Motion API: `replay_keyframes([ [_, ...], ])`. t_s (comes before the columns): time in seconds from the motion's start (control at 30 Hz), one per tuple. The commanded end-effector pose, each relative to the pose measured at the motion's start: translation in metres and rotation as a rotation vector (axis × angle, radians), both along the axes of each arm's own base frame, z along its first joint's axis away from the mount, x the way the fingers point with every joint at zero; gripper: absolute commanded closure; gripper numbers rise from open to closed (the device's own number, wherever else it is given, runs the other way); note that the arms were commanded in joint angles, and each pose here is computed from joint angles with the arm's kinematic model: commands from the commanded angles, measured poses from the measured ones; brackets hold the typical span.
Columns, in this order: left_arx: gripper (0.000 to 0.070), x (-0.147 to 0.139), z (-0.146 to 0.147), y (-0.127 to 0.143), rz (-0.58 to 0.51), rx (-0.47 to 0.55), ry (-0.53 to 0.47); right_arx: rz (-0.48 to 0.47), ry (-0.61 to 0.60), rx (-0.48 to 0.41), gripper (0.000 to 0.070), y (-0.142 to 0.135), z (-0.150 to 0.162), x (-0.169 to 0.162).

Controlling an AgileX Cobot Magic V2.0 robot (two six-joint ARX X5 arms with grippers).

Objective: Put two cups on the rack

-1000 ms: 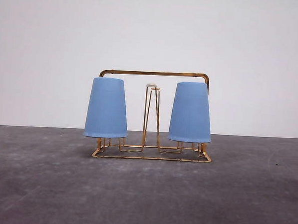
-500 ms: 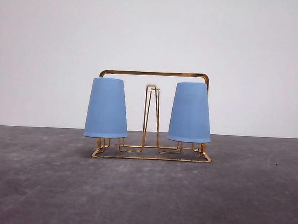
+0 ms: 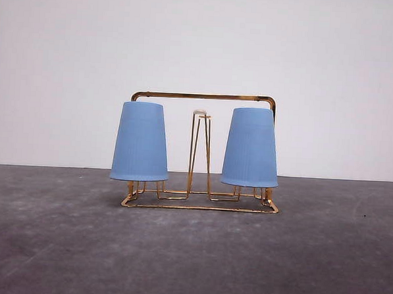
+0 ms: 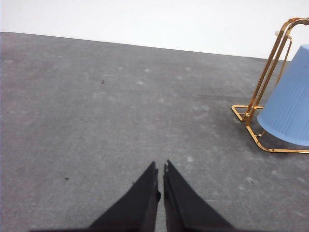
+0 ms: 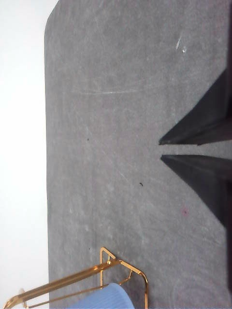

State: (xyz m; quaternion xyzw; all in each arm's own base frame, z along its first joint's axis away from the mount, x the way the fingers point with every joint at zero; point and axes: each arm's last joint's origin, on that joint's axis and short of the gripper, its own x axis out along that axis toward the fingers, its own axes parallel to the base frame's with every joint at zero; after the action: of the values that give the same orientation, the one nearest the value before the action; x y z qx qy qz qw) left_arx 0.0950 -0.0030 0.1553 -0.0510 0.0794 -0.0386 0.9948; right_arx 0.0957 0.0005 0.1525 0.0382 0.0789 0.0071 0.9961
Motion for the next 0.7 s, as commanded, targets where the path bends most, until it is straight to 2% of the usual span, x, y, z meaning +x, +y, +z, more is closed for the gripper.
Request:
replay_keyframes([
  [0.0,0.07,0.0005,-0.0054,0.0001,0.002,0.004,0.019,-0.003,-0.008,-0.006,0.0667,-0.0002,-0.0004,0.0004],
  [0.67,0.07,0.0006,-0.0054,0.0001,0.002,0.004,0.019,-0.003,-0.008,-0.006,0.0667,-0.0002,-0.0004,0.0004],
])
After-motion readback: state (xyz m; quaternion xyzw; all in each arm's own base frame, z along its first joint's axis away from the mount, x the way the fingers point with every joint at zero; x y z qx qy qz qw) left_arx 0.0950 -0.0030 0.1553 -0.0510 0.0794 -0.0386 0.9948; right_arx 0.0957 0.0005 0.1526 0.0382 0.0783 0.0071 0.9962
